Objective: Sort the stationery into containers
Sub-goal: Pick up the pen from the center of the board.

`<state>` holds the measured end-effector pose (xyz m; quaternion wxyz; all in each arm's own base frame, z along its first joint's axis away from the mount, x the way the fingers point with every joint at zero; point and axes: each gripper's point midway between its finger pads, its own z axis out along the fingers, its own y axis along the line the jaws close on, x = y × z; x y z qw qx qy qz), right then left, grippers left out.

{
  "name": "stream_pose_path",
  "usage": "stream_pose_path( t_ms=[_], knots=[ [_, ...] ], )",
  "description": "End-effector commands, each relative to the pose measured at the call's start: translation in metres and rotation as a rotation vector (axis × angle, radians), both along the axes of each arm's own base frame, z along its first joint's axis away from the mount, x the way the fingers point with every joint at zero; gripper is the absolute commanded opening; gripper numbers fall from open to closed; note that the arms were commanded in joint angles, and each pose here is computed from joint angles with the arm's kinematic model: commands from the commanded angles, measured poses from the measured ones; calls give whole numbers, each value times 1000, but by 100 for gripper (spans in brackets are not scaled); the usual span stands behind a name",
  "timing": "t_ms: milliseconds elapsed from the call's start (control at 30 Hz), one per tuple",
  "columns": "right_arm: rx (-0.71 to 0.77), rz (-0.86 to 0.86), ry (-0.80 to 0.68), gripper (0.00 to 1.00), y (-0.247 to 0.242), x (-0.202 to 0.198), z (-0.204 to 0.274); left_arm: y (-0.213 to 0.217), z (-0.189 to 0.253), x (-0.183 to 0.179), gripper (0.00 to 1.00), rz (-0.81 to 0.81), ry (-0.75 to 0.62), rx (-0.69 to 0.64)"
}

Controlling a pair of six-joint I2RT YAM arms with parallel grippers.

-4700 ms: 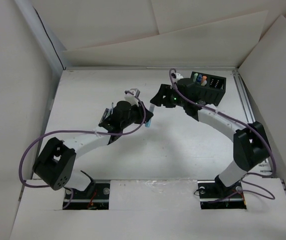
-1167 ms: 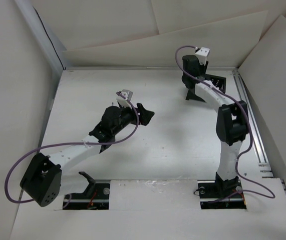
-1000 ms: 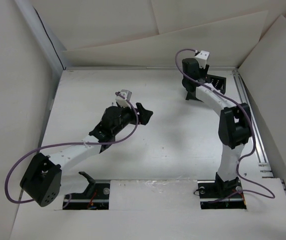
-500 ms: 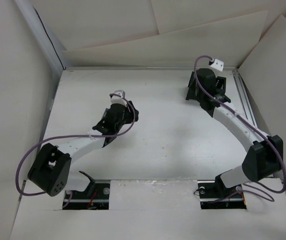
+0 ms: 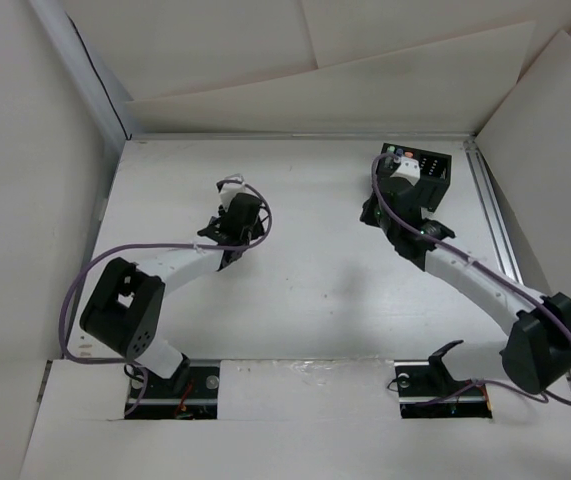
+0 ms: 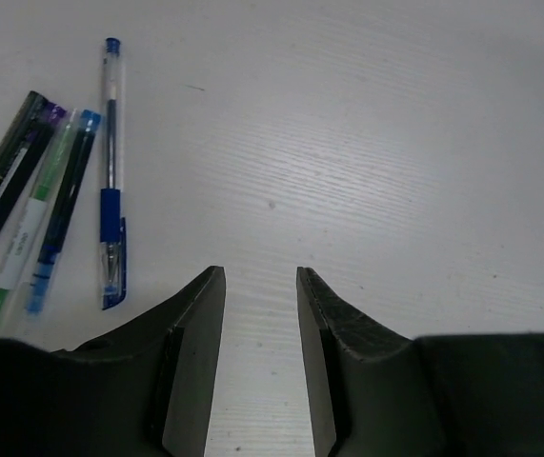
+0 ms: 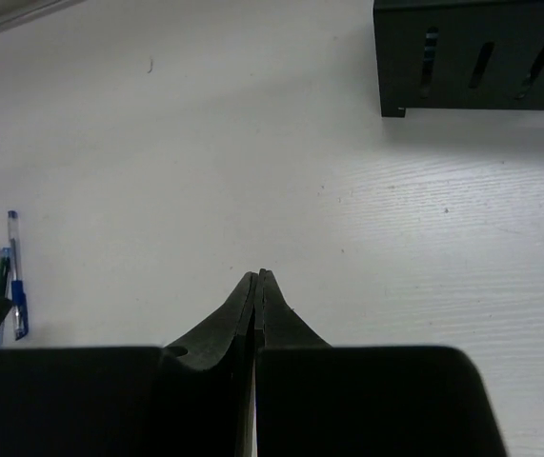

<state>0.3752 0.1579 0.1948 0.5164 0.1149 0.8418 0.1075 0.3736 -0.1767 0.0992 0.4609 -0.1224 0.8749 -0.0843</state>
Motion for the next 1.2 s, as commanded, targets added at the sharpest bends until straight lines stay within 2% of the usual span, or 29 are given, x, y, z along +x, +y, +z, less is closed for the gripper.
stream_pose_path(
  t_ms=[0,133,200,333,367,433,500,633,933,1033,1167],
  knots=[
    [47,51,-24,0,4,-14,11,25,0,7,32,108,13,4],
    [45,69,-10,0,4,-25,1,39,-14,4,22,154,61,28],
    [56,86,-12,0,6,-27,1,43,-26,4,11,168,101,34],
    [69,114,-4,0,12,-27,-1,57,-34,4,11,210,135,23],
    [64,113,4,0,13,-27,-5,57,-34,4,21,211,135,23],
    [64,124,4,0,17,-29,-5,60,-35,2,35,219,143,38],
    [69,124,-5,0,16,-29,-1,63,-41,0,40,236,159,49],
    [74,134,-15,0,19,-32,3,67,-48,1,40,246,180,61],
    [82,142,-21,0,20,-33,6,70,-62,6,27,253,214,61],
    [82,142,-21,0,20,-33,6,70,-66,5,27,247,224,73],
    [82,152,-20,0,23,-35,6,65,-74,9,15,226,242,76]
  ],
)
